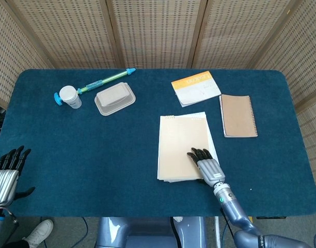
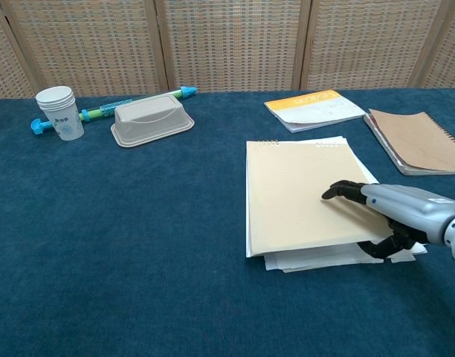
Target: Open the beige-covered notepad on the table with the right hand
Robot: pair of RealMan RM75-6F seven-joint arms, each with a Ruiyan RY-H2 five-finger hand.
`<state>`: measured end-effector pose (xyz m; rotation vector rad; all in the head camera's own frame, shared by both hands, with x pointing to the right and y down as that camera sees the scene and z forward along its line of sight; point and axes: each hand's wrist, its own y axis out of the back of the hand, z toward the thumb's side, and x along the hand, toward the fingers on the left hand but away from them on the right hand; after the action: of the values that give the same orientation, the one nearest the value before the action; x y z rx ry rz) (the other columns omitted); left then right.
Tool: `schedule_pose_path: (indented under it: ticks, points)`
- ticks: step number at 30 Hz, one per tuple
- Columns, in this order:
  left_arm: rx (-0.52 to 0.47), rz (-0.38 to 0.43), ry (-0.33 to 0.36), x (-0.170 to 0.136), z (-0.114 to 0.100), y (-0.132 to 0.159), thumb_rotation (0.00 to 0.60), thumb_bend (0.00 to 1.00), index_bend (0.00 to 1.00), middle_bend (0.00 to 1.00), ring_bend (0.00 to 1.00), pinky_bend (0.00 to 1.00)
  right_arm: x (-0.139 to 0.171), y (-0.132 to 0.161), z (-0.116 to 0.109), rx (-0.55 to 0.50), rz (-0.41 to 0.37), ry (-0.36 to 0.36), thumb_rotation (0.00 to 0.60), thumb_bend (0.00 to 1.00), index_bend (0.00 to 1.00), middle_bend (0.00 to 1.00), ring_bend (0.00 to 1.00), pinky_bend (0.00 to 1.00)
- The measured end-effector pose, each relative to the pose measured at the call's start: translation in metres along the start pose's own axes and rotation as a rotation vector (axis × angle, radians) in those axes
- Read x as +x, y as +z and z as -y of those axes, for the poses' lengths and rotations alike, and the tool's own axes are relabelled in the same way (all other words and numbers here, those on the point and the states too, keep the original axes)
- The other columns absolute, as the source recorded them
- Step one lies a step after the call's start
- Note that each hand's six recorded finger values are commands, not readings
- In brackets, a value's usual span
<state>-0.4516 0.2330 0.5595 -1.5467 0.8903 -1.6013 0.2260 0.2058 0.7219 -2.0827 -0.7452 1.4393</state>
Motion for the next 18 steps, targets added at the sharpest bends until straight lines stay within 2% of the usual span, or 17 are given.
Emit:
schedule_pose_path:
  ticks: [3,5,8,11,18]
  points:
    - [-0.006,0.002,0.005,0.0,-0.001,0.0,0.6,0.1,0.0,0.0,0.0,0.09,-0.003,0.001,-0.005,0.007,0.002,-0.047,0.6,0.77,0.33,0.18,0.14,0.29]
    - [-0.007,0.002,0.005,-0.001,-0.001,0.0,0.6,0.1,0.0,0.0,0.0,0.09,-0.005,0.003,-0.01,0.007,0.0,-0.092,0.6,0.81,0.45,0.33,0.29,0.45]
    - [-0.009,0.002,0.003,-0.001,0.0,0.0,0.6,0.1,0.0,0.0,0.0,0.09,-0.006,0.007,-0.019,-0.008,-0.014,-0.153,0.6,0.87,0.58,0.49,0.47,0.58]
    - [-0.011,0.004,0.003,0.0,0.0,0.0,0.6,0.1,0.0,0.0,0.0,0.09,-0.006,0.01,-0.028,-0.029,-0.04,-0.206,0.6,0.9,0.63,0.56,0.55,0.61]
    - [-0.012,0.003,0.002,0.0,0.0,0.0,0.6,0.1,0.0,0.0,0.0,0.09,0.004,0.005,-0.042,-0.034,-0.076,-0.225,0.6,0.9,0.64,0.57,0.57,0.61]
